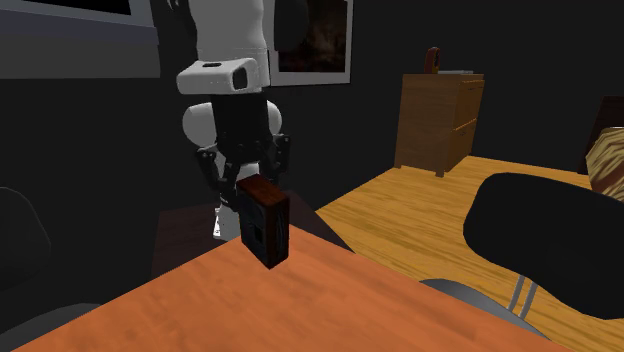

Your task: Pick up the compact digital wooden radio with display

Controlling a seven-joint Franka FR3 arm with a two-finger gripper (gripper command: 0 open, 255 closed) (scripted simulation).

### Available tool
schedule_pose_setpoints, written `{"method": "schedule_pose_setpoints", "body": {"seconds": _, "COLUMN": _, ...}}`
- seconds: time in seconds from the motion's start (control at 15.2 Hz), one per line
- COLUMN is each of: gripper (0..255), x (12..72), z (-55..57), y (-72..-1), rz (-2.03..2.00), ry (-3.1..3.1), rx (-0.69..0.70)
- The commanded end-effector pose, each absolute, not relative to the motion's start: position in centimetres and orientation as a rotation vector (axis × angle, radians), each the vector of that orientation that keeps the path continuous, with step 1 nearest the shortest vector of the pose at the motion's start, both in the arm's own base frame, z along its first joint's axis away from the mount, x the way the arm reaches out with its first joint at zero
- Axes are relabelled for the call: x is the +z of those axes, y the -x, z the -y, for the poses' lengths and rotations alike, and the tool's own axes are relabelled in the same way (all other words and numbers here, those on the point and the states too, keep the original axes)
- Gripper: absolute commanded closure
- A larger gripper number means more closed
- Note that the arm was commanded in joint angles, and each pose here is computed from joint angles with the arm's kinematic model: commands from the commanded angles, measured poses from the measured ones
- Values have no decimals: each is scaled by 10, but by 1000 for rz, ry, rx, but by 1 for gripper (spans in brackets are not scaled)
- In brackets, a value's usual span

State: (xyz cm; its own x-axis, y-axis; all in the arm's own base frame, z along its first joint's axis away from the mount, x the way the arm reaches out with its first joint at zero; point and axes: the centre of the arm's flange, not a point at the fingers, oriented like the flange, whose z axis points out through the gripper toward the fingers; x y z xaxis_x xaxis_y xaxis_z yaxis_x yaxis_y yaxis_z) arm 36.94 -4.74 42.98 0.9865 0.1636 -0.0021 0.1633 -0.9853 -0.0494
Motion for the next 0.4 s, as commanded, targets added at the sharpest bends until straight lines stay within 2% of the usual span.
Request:
{"method": "schedule_pose_setpoints", "body": {"seconds": 0.0, "gripper": 255, "x": 440, "z": 48, "y": -369, "rz": 254, "ry": 3082, "rx": 9}}
{"method": "schedule_pose_setpoints", "body": {"seconds": 0.33, "gripper": 255, "x": 457, "z": 48, "y": -369, "rz": 254, "ry": 3082, "rx": 9}}
